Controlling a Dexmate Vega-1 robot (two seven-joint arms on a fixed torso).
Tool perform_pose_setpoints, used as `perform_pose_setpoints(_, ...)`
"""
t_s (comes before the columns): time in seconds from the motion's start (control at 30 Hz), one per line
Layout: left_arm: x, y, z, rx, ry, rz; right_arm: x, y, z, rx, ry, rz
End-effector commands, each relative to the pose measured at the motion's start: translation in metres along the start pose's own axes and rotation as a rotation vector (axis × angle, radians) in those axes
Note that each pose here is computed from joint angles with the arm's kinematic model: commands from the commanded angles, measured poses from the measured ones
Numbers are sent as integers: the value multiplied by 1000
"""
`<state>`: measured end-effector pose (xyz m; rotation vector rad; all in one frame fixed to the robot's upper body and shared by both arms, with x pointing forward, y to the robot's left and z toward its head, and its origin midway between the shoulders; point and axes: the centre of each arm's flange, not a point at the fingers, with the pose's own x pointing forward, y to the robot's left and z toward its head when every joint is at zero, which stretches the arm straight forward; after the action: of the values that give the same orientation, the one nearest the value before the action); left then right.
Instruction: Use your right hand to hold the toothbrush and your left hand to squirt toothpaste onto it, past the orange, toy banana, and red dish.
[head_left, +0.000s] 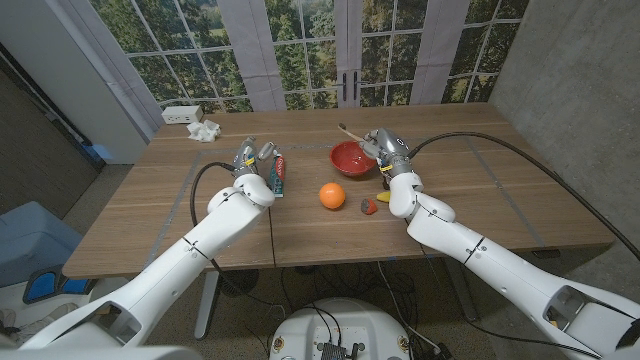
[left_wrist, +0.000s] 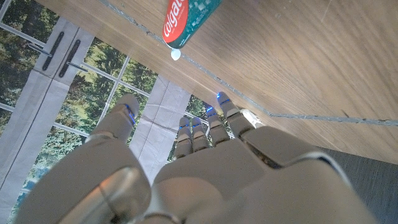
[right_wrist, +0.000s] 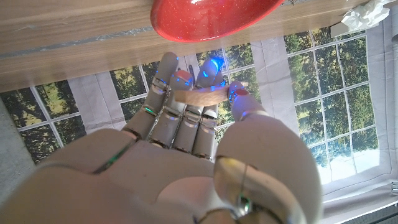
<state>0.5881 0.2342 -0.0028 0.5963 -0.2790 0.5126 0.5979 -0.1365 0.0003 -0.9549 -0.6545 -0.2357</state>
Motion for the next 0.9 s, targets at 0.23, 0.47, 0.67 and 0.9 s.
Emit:
perform_pose_setpoints(0.23, 11, -17, 13, 126, 103, -55, 2, -3, -14, 26, 4, -1)
perform_pose_setpoints(0.47, 13, -22, 14, 147, 139, -66, 4, -4, -17, 28, 0, 1)
perform_pose_setpoints(0.67, 14, -27, 13, 154, 166, -75, 7, -4, -18, 30, -4, 5)
perform_pose_setpoints(0.9, 17, -33, 16, 173, 193, -109, 8, -4, -20, 35, -4, 8)
